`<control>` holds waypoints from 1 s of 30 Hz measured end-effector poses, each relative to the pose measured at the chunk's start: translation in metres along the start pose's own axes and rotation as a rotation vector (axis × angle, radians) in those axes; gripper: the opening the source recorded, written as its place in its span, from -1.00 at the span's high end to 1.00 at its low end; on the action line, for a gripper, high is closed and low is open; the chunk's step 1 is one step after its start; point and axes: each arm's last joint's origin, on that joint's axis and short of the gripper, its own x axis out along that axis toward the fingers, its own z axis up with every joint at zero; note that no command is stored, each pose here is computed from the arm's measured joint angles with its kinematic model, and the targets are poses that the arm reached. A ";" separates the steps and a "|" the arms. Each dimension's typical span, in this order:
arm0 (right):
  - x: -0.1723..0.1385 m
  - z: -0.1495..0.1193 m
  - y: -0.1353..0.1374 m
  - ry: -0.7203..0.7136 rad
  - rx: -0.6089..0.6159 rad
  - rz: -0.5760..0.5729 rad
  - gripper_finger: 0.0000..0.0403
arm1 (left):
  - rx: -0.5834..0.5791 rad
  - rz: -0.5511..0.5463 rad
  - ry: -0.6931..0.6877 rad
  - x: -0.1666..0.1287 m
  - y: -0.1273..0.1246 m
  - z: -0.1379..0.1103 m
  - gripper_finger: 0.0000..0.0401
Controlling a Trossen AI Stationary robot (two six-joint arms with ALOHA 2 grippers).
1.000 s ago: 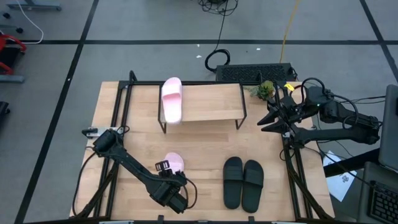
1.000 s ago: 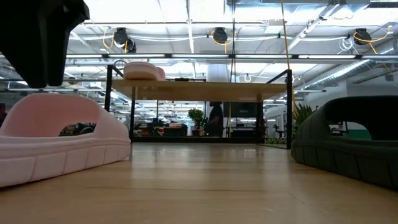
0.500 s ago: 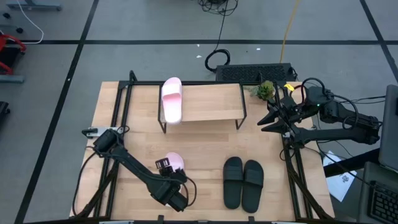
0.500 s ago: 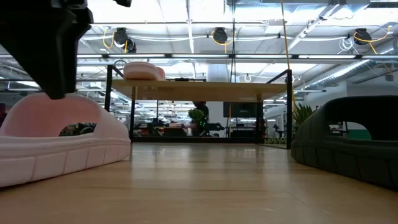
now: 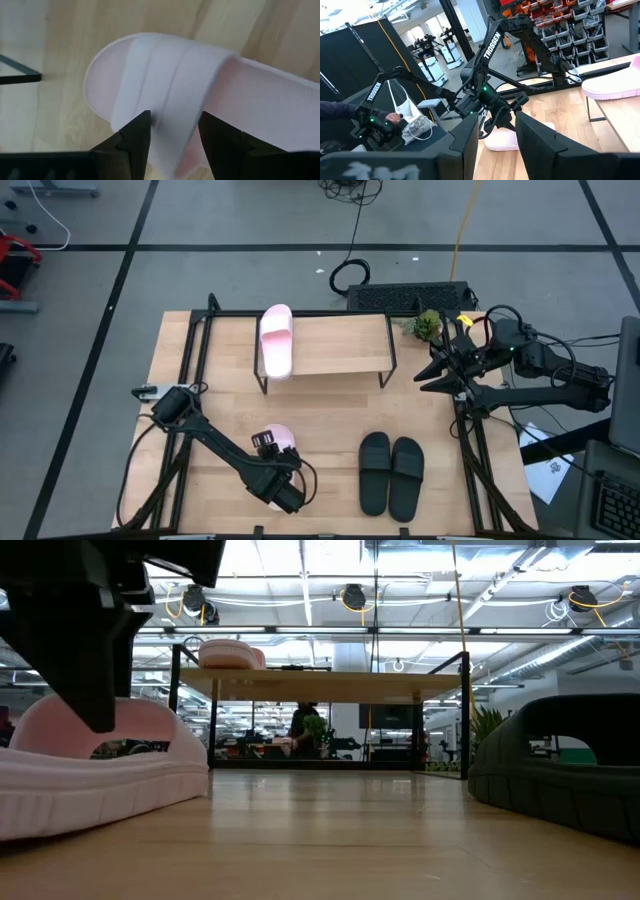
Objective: Pick and place slides into the shelf
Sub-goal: Put the pink slide on the shelf
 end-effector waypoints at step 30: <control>0.005 0.000 -0.003 0.013 -0.008 -0.014 0.40 | -0.137 0.134 -0.009 0.022 0.015 -0.001 0.96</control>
